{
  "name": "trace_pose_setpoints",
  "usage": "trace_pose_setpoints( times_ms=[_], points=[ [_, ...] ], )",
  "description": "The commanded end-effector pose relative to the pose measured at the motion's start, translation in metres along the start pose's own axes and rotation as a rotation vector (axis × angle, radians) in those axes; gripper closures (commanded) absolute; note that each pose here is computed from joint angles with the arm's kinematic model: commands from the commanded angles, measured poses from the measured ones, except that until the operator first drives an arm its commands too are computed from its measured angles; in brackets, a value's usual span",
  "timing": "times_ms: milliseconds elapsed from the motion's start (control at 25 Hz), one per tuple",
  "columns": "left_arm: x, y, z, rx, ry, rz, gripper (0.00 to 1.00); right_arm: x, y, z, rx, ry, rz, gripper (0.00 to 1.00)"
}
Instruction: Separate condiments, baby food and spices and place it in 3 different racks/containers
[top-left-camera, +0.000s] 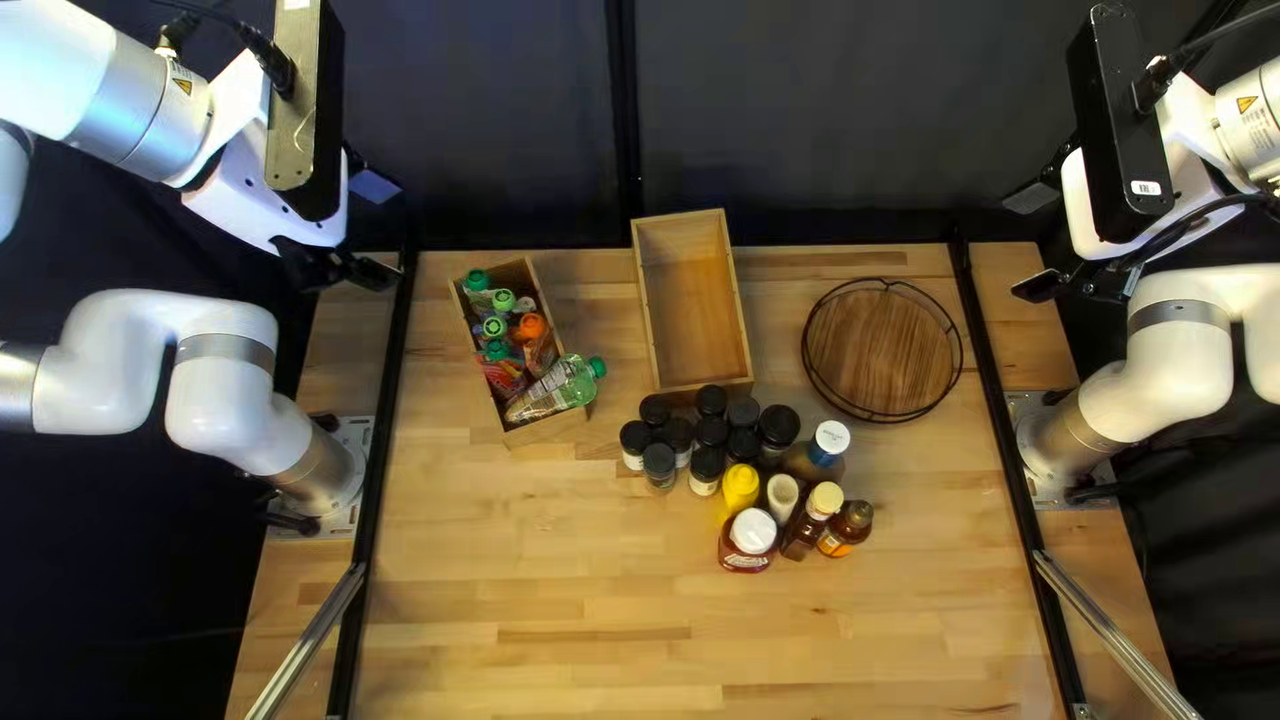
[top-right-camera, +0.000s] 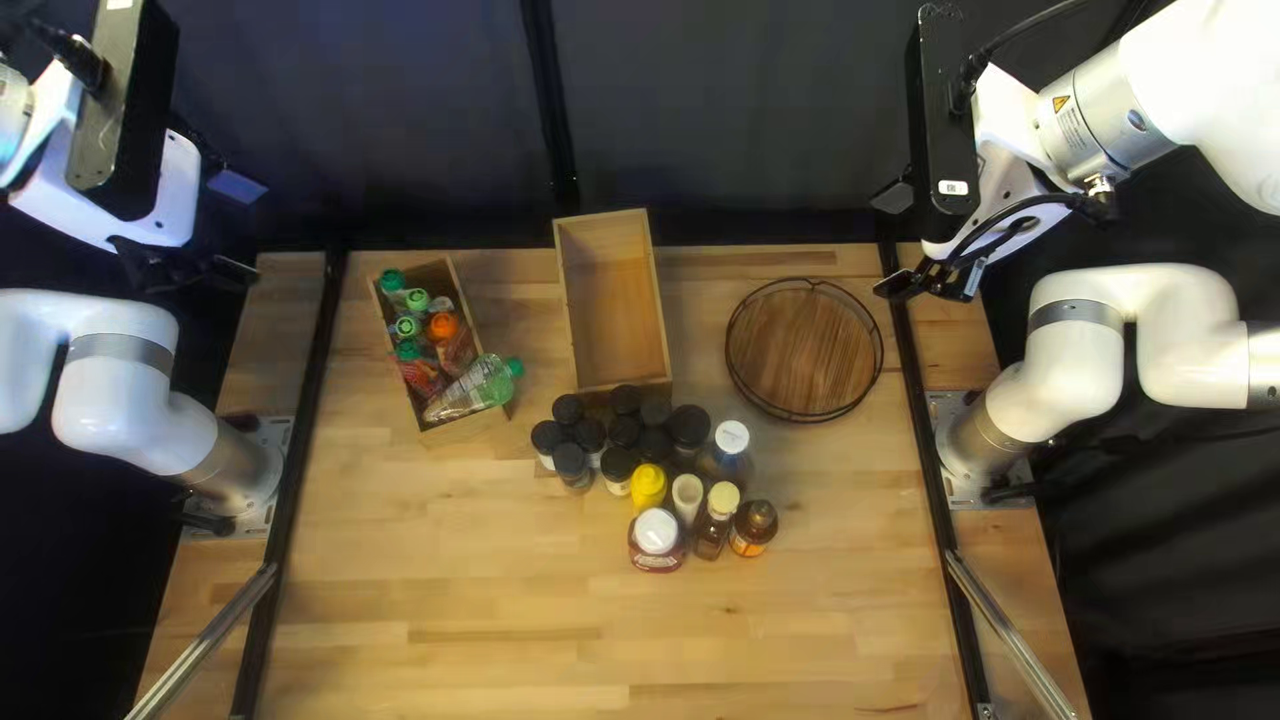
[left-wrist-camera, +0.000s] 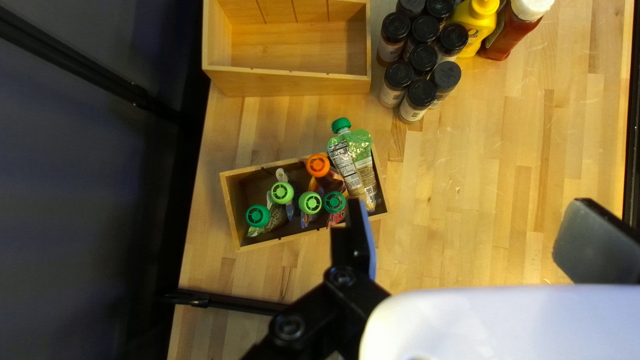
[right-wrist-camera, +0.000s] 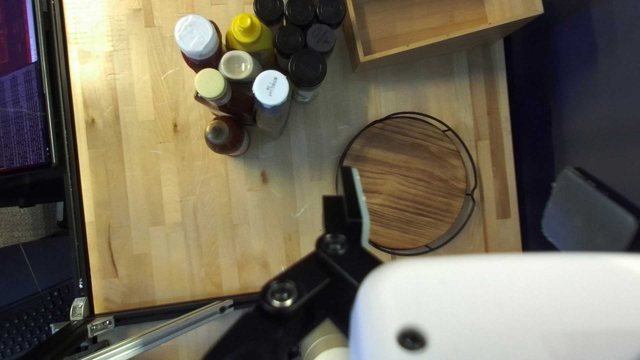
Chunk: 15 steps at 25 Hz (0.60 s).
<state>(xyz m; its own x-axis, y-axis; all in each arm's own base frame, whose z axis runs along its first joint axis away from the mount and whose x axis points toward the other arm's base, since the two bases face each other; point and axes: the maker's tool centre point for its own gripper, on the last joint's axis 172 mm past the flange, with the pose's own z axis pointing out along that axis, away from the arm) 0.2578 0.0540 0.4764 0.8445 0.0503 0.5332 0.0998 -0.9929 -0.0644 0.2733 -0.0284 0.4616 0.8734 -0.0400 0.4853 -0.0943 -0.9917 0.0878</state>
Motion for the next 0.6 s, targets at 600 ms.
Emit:
trace_pose_setpoints(
  times_ms=[600],
  points=[
    [0.000,0.000,0.000,0.000,0.000,0.000,0.00,0.042,-0.036,0.024,0.058,0.008,-0.023,0.00]
  ],
)
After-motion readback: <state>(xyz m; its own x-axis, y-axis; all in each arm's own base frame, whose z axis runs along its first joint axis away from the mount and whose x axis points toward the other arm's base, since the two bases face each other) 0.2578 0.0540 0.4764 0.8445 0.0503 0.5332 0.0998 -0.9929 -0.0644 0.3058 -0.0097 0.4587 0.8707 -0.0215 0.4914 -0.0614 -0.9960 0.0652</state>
